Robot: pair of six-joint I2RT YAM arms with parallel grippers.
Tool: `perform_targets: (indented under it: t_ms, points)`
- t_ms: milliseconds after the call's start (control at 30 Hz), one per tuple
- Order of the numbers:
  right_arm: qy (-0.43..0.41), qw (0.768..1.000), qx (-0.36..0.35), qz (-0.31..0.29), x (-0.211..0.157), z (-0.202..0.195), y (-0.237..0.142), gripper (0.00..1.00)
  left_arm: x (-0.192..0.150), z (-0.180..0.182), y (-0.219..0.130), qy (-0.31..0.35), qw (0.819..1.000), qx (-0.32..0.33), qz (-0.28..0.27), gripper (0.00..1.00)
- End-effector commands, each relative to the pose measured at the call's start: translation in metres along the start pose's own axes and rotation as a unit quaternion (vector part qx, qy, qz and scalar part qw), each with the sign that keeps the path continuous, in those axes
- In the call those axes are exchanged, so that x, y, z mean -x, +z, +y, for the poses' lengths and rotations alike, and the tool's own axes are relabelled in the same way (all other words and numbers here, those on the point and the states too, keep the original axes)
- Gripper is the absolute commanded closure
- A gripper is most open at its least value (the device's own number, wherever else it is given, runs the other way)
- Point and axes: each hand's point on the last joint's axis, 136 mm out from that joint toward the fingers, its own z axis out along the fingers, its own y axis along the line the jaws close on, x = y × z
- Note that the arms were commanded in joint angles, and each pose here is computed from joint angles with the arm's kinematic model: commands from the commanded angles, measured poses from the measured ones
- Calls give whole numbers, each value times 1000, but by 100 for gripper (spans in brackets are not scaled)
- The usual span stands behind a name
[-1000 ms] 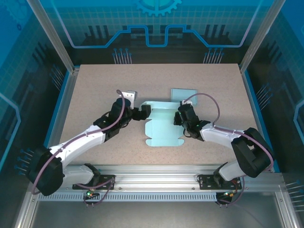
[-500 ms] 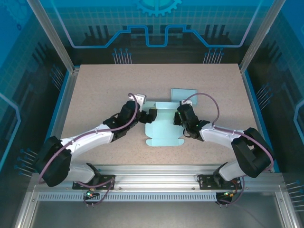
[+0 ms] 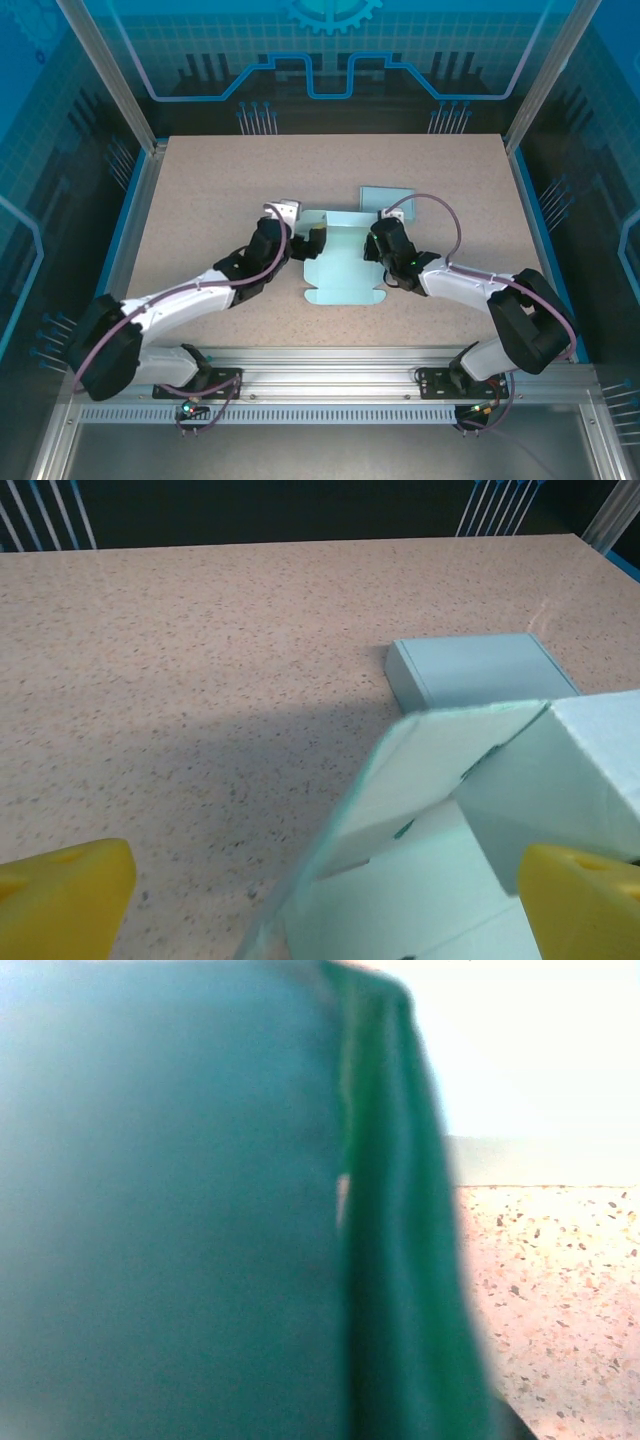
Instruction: Fold the paper box
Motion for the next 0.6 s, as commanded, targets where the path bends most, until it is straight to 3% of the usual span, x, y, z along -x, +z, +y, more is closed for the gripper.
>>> perform_targets:
  t_ms: [0,267,467,567]
  points:
    - [3,1000,0,-6,6,7,-2,100,-4,17,-26,-34,999,19,1,1]
    - [6,1000,-3,-7,8,6,-3,100,-46,33,-66,-133,990,1,48,1]
    - [10,1000,0,-7,8,7,-5,100,-64,7,-61,-178,979,-72,73,16]
    - [11,1000,1,-7,9,8,-5,100,-69,-3,-53,-188,975,-87,83,16]
